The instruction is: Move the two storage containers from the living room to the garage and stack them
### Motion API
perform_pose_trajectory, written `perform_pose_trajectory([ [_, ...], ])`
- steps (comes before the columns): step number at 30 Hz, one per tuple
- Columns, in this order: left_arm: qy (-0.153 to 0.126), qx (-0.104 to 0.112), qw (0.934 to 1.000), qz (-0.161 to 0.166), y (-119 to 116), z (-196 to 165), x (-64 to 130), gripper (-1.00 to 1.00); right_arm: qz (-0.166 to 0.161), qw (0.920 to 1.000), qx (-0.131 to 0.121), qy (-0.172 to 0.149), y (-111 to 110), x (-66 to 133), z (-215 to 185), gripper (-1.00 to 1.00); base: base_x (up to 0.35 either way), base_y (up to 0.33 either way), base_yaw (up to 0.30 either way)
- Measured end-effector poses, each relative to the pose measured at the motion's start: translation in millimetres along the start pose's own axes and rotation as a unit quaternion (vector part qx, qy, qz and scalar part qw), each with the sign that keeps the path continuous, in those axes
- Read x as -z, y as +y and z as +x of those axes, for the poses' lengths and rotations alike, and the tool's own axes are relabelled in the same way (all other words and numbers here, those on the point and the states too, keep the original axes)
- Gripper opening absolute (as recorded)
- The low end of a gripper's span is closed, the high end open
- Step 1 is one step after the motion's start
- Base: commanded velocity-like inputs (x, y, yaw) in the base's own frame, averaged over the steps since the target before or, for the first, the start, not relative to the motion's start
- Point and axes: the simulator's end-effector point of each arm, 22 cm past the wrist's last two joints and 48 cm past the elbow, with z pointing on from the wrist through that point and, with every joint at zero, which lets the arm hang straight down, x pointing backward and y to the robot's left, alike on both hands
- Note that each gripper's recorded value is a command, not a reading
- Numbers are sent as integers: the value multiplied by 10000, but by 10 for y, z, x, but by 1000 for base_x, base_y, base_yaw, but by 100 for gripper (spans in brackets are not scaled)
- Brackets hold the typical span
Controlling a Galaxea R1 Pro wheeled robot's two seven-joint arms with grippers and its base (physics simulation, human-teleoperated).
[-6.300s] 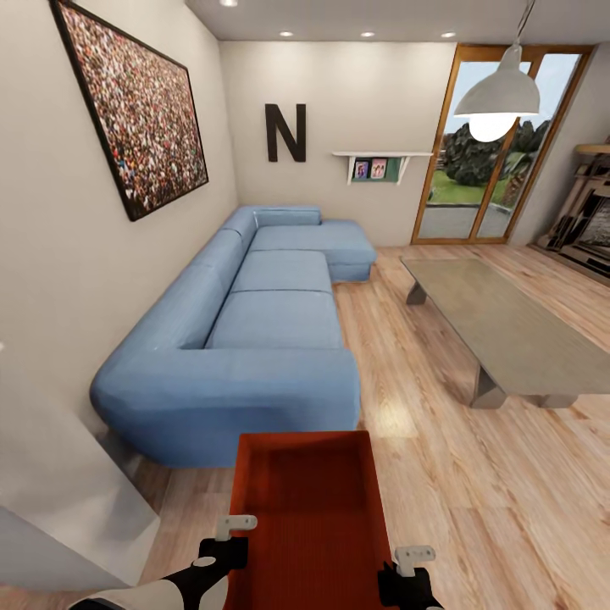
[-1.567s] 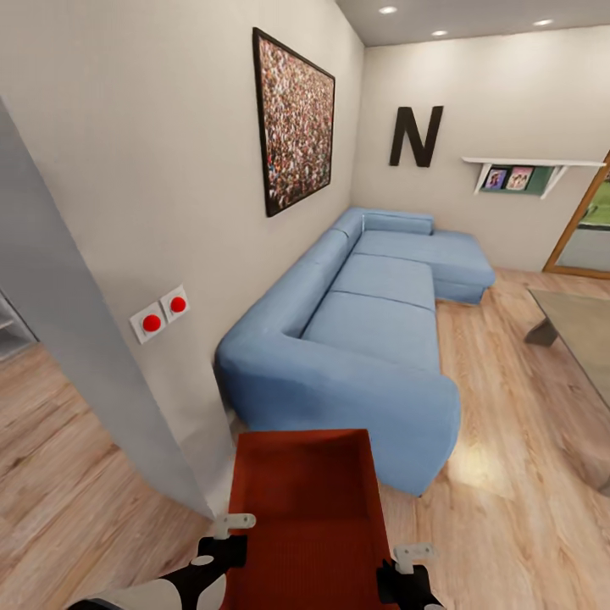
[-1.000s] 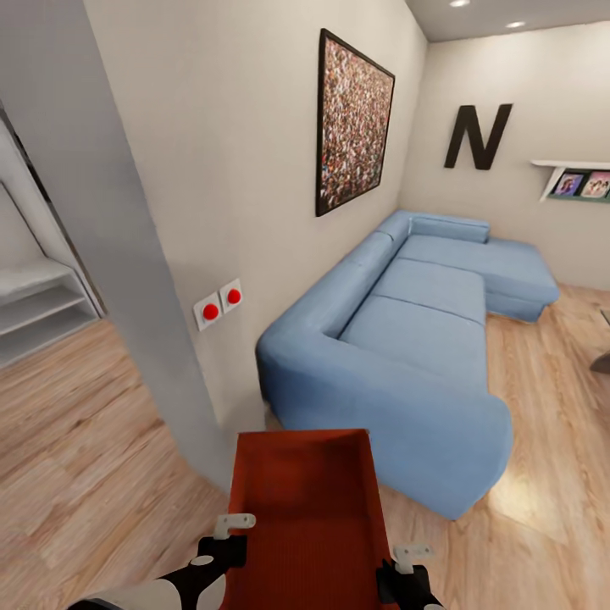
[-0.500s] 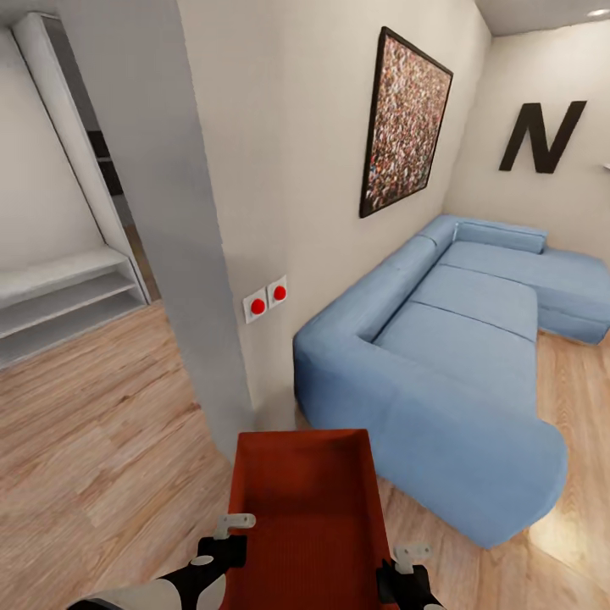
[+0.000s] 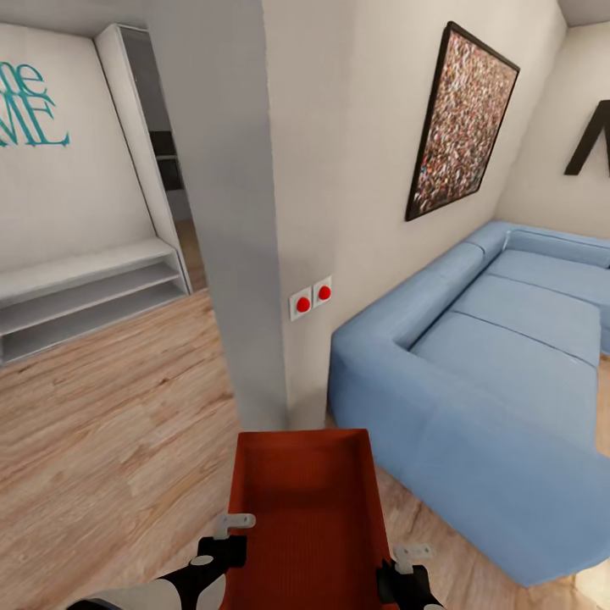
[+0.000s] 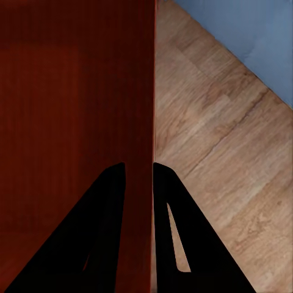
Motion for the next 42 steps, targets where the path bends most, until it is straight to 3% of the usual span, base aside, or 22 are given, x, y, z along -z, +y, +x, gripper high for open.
perform_pose_trajectory([
  [42,-1,-3,10000,4,11,-2,-2,-100,-1,10000,-10,-2,13,0,1,-100,0,0,299],
])
